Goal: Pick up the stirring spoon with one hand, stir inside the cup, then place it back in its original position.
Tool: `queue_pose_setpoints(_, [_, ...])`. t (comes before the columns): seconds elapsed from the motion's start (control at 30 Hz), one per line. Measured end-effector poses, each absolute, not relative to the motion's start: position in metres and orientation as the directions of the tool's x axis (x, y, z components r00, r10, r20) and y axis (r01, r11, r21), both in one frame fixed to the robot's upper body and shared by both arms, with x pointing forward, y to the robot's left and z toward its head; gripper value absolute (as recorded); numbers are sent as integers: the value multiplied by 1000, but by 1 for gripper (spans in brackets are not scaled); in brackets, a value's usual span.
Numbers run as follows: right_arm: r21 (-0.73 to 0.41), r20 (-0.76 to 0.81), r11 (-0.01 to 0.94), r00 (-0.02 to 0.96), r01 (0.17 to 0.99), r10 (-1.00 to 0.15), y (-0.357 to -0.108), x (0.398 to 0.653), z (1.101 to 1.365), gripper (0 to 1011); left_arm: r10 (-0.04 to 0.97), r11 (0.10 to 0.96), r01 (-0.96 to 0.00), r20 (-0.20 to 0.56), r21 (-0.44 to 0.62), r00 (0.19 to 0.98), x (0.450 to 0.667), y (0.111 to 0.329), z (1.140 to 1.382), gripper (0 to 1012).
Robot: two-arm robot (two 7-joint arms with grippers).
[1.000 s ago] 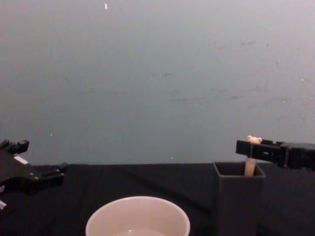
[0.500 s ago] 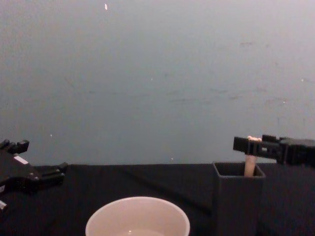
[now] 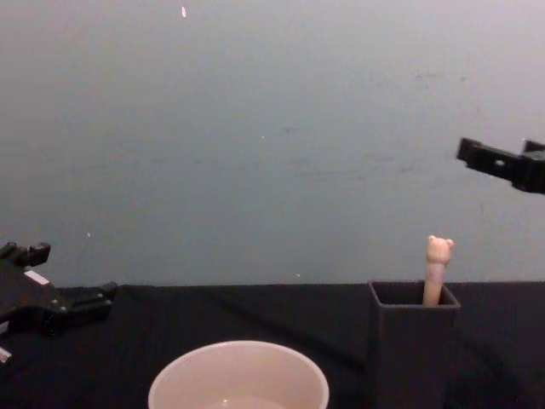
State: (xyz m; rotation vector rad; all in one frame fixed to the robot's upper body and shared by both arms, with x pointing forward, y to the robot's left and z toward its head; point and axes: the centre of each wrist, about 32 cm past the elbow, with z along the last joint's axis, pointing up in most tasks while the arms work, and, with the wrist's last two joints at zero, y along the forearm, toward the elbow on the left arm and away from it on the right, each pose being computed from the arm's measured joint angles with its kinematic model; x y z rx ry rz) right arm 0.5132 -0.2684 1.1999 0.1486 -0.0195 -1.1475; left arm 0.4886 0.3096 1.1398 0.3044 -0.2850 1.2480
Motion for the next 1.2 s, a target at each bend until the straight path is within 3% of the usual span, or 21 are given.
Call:
queue_pose_setpoints(0.27, [37,21,290,289,956,-957,-275,510,1175,1003,880,287,-955,374,70,292,489,310,1140,1001])
queue_pose_setpoints(0.67, [-129,69,239,249,962,-966,-269,504,1137,1003,880,287,-955,374,70,292,489,310,1140,1001])
queue_pose_setpoints(1.2, [-121,68,242,252,963,-965,-269,504,1139,1003,880,287,-955,374,70,292,489,310,1140,1001])
